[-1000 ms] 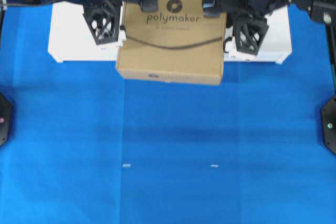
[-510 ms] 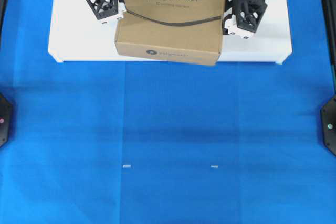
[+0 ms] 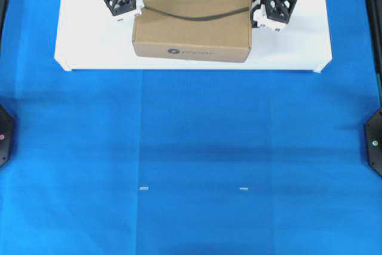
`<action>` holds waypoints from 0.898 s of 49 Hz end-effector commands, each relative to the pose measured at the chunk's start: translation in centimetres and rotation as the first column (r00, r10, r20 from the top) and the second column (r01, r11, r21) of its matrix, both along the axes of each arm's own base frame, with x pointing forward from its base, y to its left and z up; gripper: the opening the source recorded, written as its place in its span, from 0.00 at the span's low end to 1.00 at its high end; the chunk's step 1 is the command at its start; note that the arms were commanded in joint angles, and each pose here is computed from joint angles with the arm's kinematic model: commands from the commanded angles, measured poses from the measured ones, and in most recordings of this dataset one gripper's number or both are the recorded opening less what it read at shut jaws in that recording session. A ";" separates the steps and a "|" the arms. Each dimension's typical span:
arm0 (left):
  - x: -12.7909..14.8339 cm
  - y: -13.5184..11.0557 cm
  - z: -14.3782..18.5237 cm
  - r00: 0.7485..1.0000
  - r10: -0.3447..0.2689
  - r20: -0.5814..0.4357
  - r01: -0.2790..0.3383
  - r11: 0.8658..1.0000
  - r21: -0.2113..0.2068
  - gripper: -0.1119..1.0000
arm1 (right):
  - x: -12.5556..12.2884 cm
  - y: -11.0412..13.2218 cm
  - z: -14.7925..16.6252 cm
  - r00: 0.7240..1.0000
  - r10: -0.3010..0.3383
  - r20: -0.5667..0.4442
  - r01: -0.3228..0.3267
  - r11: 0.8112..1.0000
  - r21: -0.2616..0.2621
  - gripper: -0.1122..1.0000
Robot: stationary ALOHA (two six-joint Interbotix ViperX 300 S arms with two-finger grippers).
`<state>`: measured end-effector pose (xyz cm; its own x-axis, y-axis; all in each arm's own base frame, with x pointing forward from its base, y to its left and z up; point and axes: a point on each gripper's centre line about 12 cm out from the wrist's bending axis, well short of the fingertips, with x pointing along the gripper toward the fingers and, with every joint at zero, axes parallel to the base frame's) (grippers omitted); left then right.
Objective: Place the cardboard box on the stand after clamping it between your arms.
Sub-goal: 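Lower the box onto the white stand with both grippers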
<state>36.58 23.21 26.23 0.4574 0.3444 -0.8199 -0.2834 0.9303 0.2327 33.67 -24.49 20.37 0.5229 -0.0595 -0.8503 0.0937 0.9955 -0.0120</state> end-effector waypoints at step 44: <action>4.1 1.6 3.0 0.969 0.054 0.242 -0.063 0.998 0.029 0.85 | 4.5 -3.2 4.9 0.980 -0.057 0.191 0.055 0.998 0.015 0.97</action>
